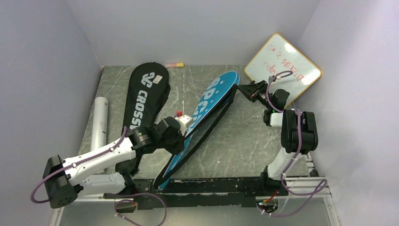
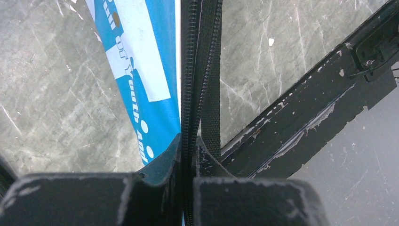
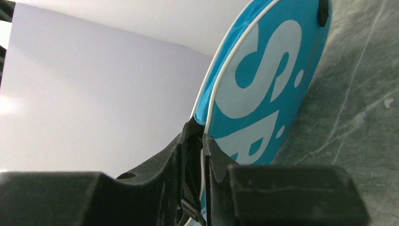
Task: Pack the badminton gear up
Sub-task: Zip the racket bag at the center of the board.
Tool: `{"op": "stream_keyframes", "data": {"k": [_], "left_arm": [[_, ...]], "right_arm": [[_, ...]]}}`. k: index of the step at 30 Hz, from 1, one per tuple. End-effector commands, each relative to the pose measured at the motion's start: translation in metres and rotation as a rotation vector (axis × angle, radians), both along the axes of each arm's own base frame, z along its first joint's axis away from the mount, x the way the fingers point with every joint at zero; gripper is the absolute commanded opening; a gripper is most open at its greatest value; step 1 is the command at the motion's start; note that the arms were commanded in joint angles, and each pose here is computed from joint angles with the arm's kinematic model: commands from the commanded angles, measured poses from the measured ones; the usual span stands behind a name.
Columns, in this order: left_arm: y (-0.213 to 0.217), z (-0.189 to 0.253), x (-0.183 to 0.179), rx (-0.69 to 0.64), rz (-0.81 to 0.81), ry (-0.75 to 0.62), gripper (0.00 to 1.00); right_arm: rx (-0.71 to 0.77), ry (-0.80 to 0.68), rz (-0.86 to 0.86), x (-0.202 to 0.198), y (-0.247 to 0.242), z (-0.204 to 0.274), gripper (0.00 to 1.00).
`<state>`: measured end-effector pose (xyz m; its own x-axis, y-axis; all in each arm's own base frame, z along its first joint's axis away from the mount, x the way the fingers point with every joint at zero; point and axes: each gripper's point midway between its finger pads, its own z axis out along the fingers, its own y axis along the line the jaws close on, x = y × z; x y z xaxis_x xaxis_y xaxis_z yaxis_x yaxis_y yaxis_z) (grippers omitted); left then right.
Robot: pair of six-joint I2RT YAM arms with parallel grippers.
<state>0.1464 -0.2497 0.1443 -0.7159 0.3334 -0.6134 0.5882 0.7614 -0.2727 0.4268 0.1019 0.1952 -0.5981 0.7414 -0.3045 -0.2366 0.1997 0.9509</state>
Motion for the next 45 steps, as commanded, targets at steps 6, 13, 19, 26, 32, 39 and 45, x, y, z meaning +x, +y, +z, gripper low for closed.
{"op": "stream_keyframes", "data": {"k": [6, 13, 19, 26, 32, 39, 45], "left_arm": [[-0.011, 0.022, 0.007, -0.088, -0.016, -0.059, 0.05], [-0.011, 0.021, 0.009, -0.089, -0.016, -0.058, 0.05], [-0.013, 0.020, 0.011, -0.101, -0.013, -0.050, 0.05], [-0.015, 0.016, 0.012, -0.111, -0.019, -0.034, 0.05], [-0.014, 0.013, 0.013, -0.108, -0.017, -0.029, 0.05], [-0.013, 0.011, 0.014, -0.110, -0.008, -0.030, 0.05], [-0.013, 0.009, 0.017, -0.102, -0.001, -0.035, 0.05]], "right_arm": [[-0.018, -0.093, 0.034, 0.005, 0.012, 0.018, 0.13], [-0.009, -0.093, 0.034, -0.001, 0.013, 0.020, 0.00], [-0.034, -0.094, 0.039, -0.013, 0.016, 0.022, 0.00], [-0.099, -0.077, 0.090, -0.041, 0.044, 0.013, 0.00], [-0.152, -0.107, 0.175, -0.073, 0.081, 0.018, 0.00], [-0.334, -0.141, 0.264, -0.112, 0.122, 0.013, 0.00], [-0.466, -0.246, 0.354, -0.147, 0.150, 0.020, 0.00]]}}
